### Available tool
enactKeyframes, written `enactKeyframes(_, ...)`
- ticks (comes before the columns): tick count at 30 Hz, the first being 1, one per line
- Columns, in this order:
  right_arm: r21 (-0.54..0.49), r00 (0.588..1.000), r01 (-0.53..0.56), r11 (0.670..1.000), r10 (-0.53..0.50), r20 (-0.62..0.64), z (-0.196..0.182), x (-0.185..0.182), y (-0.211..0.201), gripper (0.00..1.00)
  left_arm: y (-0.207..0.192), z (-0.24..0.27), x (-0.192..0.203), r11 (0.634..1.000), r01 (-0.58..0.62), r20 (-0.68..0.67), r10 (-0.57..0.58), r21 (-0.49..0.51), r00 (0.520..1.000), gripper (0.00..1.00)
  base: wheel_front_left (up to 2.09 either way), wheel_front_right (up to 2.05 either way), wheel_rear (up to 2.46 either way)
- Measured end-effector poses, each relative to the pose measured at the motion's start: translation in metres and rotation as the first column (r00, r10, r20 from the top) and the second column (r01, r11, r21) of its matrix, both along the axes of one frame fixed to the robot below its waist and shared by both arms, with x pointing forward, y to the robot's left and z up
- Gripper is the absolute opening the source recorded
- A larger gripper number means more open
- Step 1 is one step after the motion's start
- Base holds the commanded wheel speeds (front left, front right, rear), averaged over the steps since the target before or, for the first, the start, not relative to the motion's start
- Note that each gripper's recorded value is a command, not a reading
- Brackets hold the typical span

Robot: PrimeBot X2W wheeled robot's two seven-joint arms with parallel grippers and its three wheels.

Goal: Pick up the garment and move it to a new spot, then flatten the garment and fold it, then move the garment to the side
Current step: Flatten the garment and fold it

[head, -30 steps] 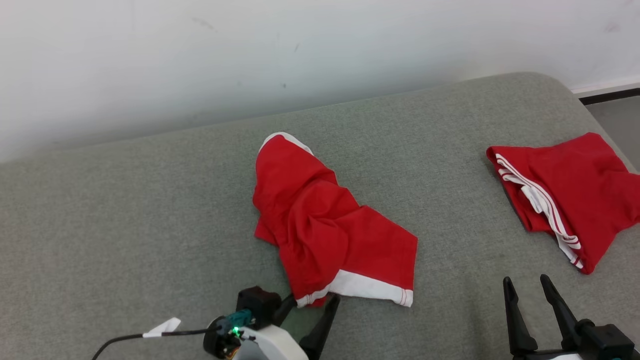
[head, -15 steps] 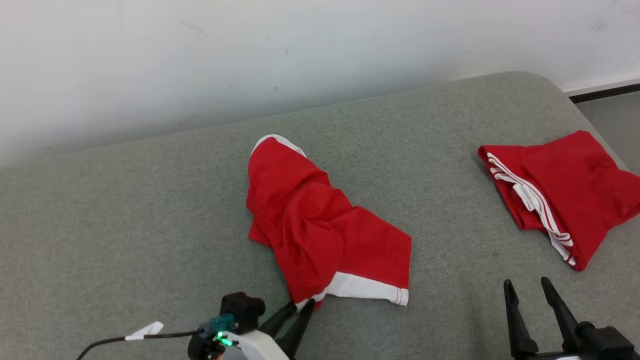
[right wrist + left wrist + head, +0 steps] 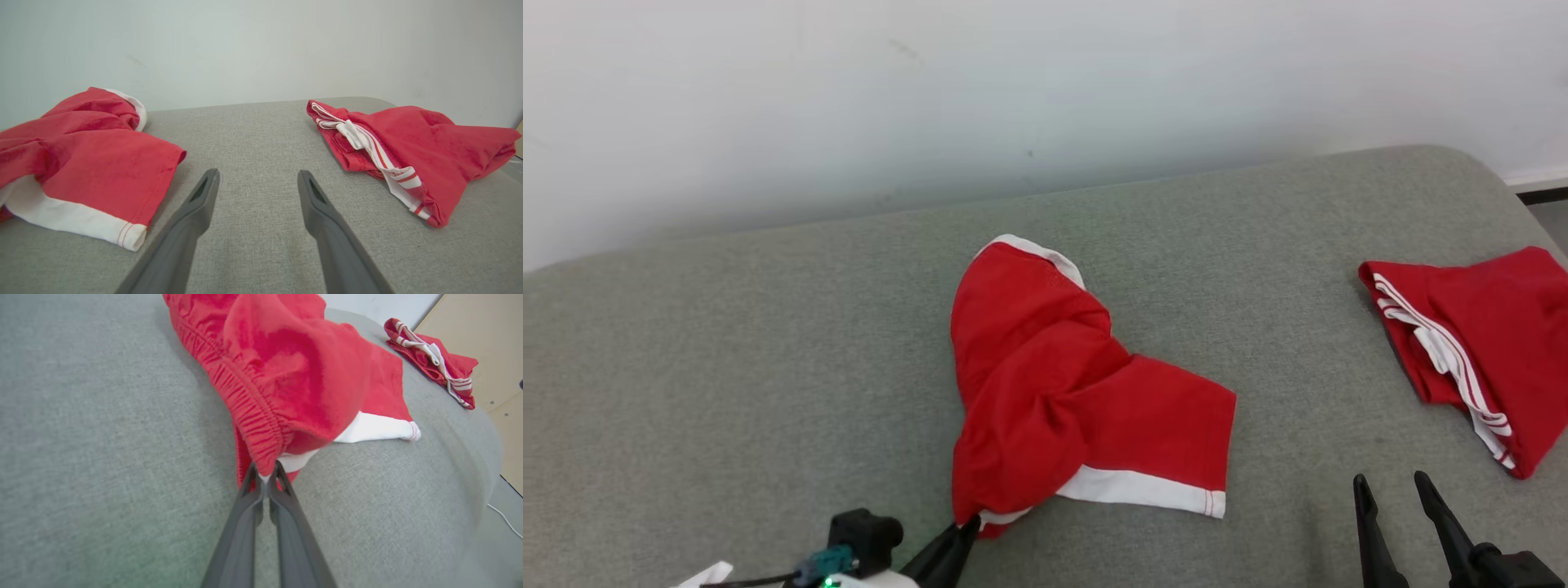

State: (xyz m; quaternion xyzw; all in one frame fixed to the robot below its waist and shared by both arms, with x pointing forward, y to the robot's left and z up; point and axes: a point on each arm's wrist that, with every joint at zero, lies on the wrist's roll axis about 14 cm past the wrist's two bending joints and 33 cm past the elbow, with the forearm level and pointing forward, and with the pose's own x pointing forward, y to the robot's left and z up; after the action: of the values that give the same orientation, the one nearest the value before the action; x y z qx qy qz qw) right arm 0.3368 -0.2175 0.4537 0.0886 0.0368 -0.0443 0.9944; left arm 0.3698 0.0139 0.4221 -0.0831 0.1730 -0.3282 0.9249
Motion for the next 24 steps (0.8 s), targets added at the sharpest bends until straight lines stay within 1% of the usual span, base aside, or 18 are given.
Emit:
enactKeyframes(10, -0.002, 0.998, -0.065, 0.998, 0.065, 0.004, 0.0, 0.008, 0.019, 1.0, 0.046, 0.0, -0.035, 0.995, -0.066, -0.044, 0.07, 0.076, 0.997, 0.0, 0.0, 0.0, 0.0)
enactKeyframes(15, -0.007, 0.996, -0.092, 0.996, 0.092, -0.001, -0.002, 0.011, 0.027, 1.0, 0.063, 0.014, -0.032, 0.989, -0.123, -0.022, 0.125, 0.077, 0.992, 0.0, 0.0, 0.0, 0.0)
enactKeyframes(17, -0.006, 0.995, -0.1, 0.995, 0.1, -0.004, -0.002, 0.012, 0.029, 1.0, 0.063, 0.019, -0.03, 0.989, -0.138, -0.016, 0.14, 0.058, 0.99, 0.0, 0.0, 0.0, 0.0)
enactKeyframes(18, -0.006, 0.994, -0.106, 0.994, 0.106, -0.006, -0.003, 0.012, 0.031, 1.0, 0.063, 0.021, -0.027, 0.987, -0.148, -0.01, 0.149, 0.057, 0.989, 0.03, 0.0, 0.0, 0.0)
enactKeyframes(19, -0.005, 0.993, -0.114, 0.993, 0.114, -0.007, -0.004, 0.013, 0.034, 1.0, 0.063, 0.022, -0.025, 0.987, -0.153, -0.006, 0.154, 0.056, 0.988, 0.26, 0.0, 0.0, 0.0)
enactKeyframes(20, -0.004, 0.993, -0.12, 0.993, 0.12, -0.01, -0.004, 0.013, 0.036, 1.0, 0.063, 0.022, -0.023, 0.986, -0.16, -0.011, 0.161, 0.055, 0.987, 0.35, 0.0, 0.0, 0.0)
enactKeyframes(21, -0.002, 0.992, -0.126, 0.992, 0.126, -0.011, -0.005, 0.013, 0.038, 1.0, 0.063, 0.019, -0.023, 0.985, -0.159, -0.02, 0.161, 0.066, 0.987, 0.45, 0.0, 0.0, 0.0)
enactKeyframes(22, -0.002, 0.992, -0.128, 0.992, 0.128, -0.013, -0.005, 0.013, 0.039, 1.0, 0.064, 0.015, -0.023, 0.984, -0.159, -0.027, 0.162, 0.077, 0.986, 0.8, 0.0, 0.0, 0.0)
enactKeyframes(23, -0.002, 0.991, -0.13, 0.992, 0.13, -0.015, -0.006, 0.012, 0.039, 1.0, 0.066, 0.012, -0.022, 0.981, -0.173, -0.035, 0.176, 0.084, 0.984, 1.0, 0.0, 0.0, 0.0)
enactKeyframes(24, -0.002, 0.991, -0.131, 0.991, 0.131, -0.015, -0.006, 0.012, 0.04, 1.0, 0.067, 0.008, -0.022, 0.98, -0.177, -0.048, 0.182, 0.09, 0.982, 1.0, 0.0, 0.0, 0.0)
